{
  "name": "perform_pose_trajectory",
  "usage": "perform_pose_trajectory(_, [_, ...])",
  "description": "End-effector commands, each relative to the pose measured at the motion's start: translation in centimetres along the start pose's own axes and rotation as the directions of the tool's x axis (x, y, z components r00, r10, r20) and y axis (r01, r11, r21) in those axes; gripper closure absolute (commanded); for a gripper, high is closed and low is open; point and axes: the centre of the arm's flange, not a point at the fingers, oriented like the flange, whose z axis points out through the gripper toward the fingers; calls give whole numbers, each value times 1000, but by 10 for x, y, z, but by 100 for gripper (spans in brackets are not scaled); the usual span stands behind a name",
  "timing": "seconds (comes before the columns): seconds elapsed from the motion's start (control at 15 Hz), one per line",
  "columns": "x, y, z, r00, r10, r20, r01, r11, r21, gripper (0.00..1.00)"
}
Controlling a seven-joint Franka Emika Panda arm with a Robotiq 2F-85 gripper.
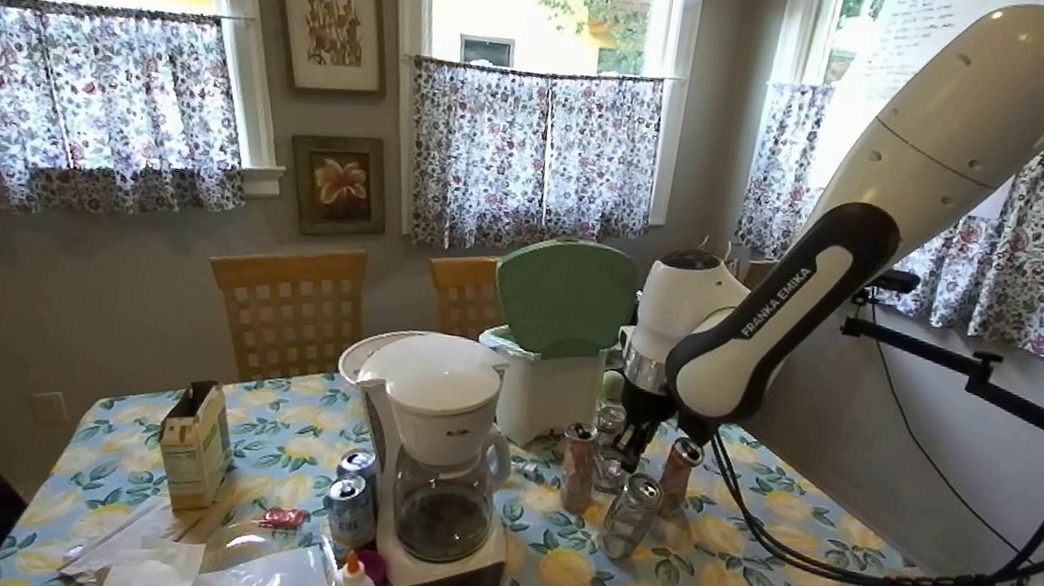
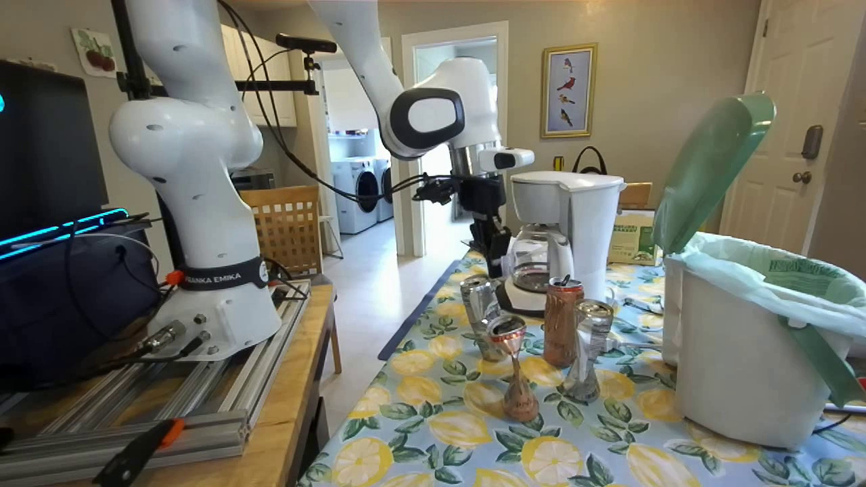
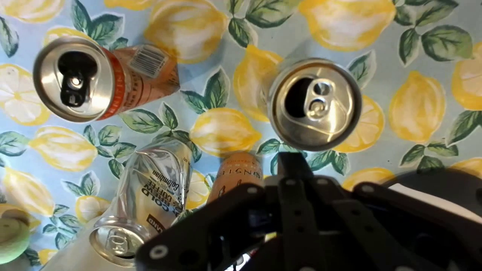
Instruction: Drop all the cans on the table
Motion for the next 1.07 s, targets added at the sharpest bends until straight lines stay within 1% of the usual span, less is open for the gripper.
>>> perform_pose_trajectory(0.0, [-6, 1, -19, 998, -7, 69, 7, 1000, -4, 100])
perform_pose_trajectory(0.07, [-8, 2, -19, 996, -9, 88, 8, 1000, 9, 100])
perform_pose_trajectory(0.27, [-12, 7, -16, 992, 4, 126, -4, 1000, 2, 100])
perform_pose_trajectory(0.67, [-22, 34, -12, 991, 75, 108, -70, 996, -54, 100])
perform_pose_trajectory(1.0, [-31, 60, -3, 987, 132, 89, -126, 990, -67, 100])
